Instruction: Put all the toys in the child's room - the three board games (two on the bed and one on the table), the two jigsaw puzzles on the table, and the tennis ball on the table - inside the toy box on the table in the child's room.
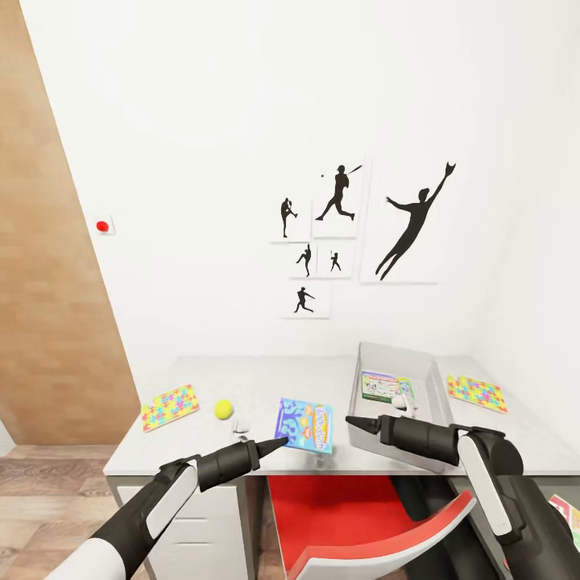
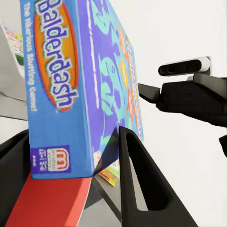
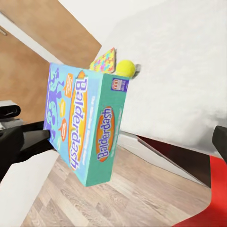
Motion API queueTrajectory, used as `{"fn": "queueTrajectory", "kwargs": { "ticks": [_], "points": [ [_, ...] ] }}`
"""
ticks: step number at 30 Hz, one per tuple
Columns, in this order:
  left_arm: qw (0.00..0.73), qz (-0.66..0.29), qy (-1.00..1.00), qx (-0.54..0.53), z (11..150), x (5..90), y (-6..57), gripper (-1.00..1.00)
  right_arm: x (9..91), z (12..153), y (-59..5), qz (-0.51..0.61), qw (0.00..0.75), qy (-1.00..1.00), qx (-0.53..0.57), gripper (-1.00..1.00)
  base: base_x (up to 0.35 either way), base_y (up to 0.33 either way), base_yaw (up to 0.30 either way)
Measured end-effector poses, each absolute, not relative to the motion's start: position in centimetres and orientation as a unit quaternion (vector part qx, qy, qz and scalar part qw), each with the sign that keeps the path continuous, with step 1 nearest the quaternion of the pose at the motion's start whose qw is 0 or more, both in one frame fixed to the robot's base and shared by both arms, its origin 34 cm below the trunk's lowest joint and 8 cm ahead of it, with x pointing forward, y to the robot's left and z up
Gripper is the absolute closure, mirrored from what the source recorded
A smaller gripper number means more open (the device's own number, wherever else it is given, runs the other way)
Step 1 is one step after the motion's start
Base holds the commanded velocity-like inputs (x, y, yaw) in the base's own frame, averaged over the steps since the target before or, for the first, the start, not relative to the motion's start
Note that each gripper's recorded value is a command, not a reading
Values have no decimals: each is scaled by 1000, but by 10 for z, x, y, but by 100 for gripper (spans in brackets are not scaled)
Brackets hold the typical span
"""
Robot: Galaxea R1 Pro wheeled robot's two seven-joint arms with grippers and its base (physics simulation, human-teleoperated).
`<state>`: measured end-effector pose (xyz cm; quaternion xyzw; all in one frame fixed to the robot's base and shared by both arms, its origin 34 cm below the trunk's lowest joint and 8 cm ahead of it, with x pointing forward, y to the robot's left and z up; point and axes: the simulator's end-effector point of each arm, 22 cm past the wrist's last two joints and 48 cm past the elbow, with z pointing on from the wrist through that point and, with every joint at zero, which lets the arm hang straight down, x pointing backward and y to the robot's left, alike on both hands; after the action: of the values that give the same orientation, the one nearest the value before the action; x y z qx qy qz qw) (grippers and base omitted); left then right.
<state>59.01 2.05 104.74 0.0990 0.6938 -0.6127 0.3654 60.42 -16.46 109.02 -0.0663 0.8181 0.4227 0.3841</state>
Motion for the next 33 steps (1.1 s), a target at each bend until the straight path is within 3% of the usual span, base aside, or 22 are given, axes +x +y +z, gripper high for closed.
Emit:
{"fn": "queueTrajectory", "kwargs": {
  "ticks": [33],
  "points": [
    [381,-631,662,133,1082,583,0,100,606,1074,-168,414,373,829,-52,-100,0,0,0]
  ]
}}
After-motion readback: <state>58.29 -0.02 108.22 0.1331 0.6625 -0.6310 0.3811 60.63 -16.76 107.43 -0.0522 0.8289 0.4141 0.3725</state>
